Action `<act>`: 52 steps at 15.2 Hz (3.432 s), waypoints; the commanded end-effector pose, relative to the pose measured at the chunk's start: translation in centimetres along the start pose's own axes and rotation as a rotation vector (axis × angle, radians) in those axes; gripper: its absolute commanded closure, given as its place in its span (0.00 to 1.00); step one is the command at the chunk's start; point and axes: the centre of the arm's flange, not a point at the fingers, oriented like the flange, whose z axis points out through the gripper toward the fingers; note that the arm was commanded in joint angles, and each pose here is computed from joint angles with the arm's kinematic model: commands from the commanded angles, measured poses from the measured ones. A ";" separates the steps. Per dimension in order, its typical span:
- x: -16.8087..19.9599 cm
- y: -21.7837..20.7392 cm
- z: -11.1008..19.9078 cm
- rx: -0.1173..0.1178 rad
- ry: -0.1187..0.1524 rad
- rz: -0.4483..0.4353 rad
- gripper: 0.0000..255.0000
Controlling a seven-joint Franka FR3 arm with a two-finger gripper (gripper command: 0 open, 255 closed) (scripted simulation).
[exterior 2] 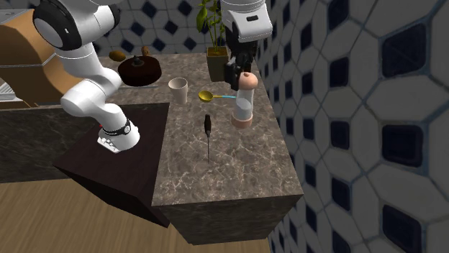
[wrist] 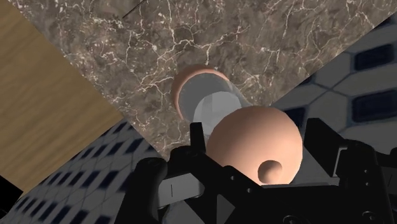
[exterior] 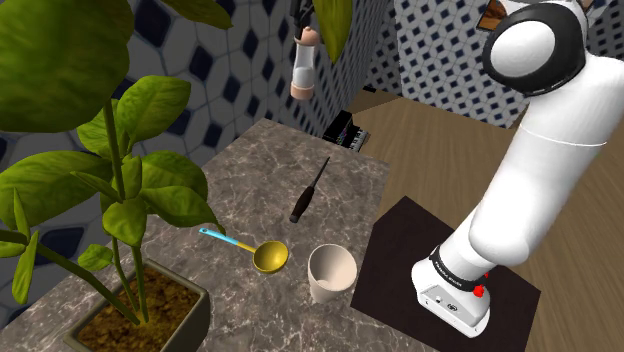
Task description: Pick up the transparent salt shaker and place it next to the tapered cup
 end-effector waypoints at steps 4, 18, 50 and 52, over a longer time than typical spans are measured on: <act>-6.0 -2.7 0.4 0.000 0.000 0.001 1.00; -22.5 -10.8 1.8 0.000 0.000 0.001 1.00; -31.5 -13.4 15.1 0.000 0.000 0.001 1.00; -31.4 -13.3 16.2 0.000 0.000 0.001 1.00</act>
